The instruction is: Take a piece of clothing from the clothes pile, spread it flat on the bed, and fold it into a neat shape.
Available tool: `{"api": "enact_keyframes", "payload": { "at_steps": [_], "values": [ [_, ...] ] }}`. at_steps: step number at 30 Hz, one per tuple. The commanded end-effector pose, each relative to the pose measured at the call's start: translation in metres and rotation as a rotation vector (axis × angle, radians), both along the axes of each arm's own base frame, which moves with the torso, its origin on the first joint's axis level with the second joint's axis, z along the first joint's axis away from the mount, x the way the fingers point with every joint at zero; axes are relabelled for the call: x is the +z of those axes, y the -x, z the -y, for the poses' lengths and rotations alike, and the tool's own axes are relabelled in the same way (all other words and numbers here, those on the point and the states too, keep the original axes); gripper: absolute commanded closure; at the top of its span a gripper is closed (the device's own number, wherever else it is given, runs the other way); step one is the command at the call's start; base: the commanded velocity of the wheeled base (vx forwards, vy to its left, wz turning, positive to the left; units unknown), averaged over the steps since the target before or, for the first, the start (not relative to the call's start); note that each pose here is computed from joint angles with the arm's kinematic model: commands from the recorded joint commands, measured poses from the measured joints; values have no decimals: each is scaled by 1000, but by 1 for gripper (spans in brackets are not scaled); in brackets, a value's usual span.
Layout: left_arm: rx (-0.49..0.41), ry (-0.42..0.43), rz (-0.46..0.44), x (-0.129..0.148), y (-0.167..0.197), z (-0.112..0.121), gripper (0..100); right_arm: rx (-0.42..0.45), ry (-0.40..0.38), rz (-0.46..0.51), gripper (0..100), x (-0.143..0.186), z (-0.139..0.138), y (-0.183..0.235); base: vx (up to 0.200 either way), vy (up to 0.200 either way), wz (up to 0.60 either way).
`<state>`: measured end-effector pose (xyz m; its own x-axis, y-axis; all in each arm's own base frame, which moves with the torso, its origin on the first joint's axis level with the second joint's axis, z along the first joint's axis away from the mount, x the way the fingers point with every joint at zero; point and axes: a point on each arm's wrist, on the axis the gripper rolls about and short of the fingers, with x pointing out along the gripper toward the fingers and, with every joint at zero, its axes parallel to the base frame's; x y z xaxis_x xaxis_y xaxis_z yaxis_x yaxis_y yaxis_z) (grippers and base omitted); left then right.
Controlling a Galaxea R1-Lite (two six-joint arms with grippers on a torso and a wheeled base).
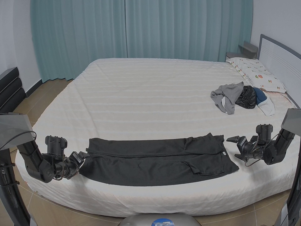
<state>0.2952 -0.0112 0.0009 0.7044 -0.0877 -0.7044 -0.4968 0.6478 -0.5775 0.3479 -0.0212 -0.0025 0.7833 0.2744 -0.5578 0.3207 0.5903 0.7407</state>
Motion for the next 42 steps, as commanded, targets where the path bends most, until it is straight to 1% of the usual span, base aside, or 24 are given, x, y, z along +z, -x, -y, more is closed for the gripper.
{"api": "enact_keyframes", "payload": {
  "at_steps": [1,2,3,11,12,13,17,19,23,35,36,40,42],
  "values": [
    [-9,-1,-8,-2,0,2,0,0,0,-1,0,0,0,0,0,0,0],
    [-14,-4,-15,-5,0,4,0,0,0,-1,0,0,0,1,0,0,0],
    [-12,-6,-23,-6,1,4,100,0,0,-1,0,0,0,1,0,0,0],
    [-29,-30,-60,-8,14,3,100,-3,0,4,0,1,1,1,0,0,0],
    [-47,-54,-71,-11,15,2,100,-5,0,6,0,3,2,1,0,0,0],
    [-49,-60,-74,-12,16,2,100,-5,0,4,0,2,2,1,0,0,0],
    [-48,-69,-74,-9,19,2,100,-5,0,4,0,2,2,1,0,0,0],
    [-44,-90,-76,-5,21,1,100,-3,0,4,0,2,1,1,0,0,0],
    [-64,-120,-120,-3,27,0,100,-5,0,6,0,3,2,1,0,0,0],
    [-73,-127,-144,-7,28,0,100,-5,0,2,0,2,2,2,0,0,0],
    [-73,-127,-141,-6,27,0,0,-5,0,2,0,2,2,2,0,0,0],
    [-64,-125,-124,-3,24,-2,0,-5,0,4,0,2,2,2,0,0,0],
    [-41,-122,-78,7,19,-7,0,-5,0,4,0,2,2,2,0,0,0]
  ]
}}
